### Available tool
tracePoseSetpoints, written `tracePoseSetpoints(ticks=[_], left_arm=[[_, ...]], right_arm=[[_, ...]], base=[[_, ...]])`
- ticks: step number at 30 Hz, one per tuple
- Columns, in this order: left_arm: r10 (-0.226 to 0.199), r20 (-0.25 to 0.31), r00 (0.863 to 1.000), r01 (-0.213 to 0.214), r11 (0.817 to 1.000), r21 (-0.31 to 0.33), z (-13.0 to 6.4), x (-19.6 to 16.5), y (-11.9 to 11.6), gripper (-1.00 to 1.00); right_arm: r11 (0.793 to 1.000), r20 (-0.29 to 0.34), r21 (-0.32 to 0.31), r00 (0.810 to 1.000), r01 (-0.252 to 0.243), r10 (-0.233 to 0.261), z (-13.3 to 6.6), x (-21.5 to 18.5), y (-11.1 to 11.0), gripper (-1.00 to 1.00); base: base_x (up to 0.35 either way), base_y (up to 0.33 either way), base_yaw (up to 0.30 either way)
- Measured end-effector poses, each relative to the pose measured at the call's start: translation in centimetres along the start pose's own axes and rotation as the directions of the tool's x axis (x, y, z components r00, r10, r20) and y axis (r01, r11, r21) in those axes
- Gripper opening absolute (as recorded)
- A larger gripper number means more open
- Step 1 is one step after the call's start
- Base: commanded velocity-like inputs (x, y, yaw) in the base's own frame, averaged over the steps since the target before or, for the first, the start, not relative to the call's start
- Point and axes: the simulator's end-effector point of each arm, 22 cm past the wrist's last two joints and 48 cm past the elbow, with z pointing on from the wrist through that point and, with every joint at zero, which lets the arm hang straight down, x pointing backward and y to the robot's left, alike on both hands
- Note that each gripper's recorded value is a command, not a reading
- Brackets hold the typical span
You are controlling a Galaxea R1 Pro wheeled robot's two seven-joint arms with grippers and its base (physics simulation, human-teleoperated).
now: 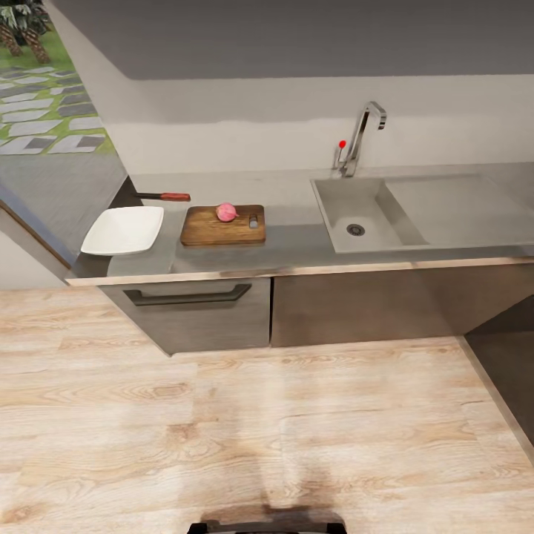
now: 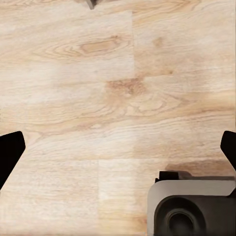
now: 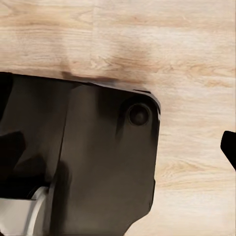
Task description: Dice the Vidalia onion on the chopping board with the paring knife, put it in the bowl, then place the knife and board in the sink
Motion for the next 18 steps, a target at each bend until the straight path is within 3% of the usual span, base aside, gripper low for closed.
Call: tracePoseSetpoints(ticks=[7, 8, 11, 18], left_arm=[[0.011, -0.038, 0.999, -0.011, 1.0, 0.0, 0.0, 0.8, 0.0, 1.0], [0.026, -0.098, 0.995, -0.026, 1.0, 0.0, -0.1, 2.2, 0.1, 1.0], [0.027, -0.1, 0.995, -0.027, 1.0, 0.001, -0.1, 2.2, 0.1, 1.0], [0.028, -0.101, 0.995, -0.029, 1.0, 0.0, -0.1, 2.2, 0.2, 1.0]], right_arm=[[0.999, -0.002, -0.042, 1.0, 0.012, -0.012, -0.7, 0.9, 0.5, 1.0], [0.937, 0.084, -0.303, 0.984, 0.176, -0.158, -1.8, 0.2, 6.4, 1.0], [0.948, 0.09, -0.278, 0.986, 0.158, -0.138, -1.5, -0.3, 5.6, 1.0], [0.951, 0.089, -0.268, 0.987, 0.152, -0.133, -1.4, -0.4, 5.4, 1.0]], base=[[0.0, 0.0, 0.0], [0.0, 0.0, 0.0], [0.002, 0.0, 0.0], [0.126, 0.107, 0.0]])
